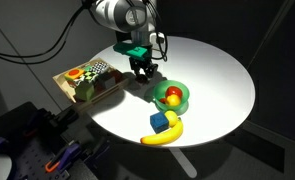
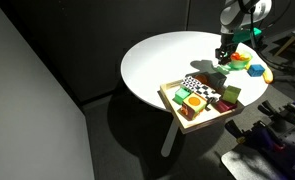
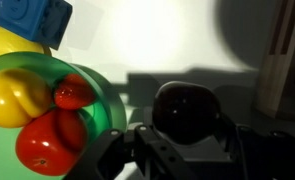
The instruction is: Place the plastic plum in the bowl
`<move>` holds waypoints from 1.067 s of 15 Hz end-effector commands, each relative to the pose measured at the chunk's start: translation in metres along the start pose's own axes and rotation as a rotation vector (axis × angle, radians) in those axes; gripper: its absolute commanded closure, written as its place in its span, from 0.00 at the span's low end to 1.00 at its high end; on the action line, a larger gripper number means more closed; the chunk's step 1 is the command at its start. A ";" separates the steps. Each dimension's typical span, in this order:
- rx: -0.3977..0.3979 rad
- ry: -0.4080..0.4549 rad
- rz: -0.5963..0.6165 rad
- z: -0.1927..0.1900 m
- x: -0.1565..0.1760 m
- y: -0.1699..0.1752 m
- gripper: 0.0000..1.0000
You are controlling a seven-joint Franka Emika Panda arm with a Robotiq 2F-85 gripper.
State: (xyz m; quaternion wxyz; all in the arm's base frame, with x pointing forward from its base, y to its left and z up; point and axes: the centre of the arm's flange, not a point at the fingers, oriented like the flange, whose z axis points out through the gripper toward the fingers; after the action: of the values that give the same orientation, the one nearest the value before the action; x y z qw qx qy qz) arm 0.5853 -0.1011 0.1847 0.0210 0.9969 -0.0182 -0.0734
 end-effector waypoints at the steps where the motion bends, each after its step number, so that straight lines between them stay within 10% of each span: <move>1: 0.031 -0.019 0.036 -0.026 -0.007 0.022 0.66; 16: 0.043 0.054 0.193 -0.048 0.009 0.099 0.66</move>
State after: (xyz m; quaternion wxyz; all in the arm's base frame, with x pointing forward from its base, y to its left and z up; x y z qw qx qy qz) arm 0.5835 -0.1901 0.2328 0.0077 0.9924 -0.1075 -0.0585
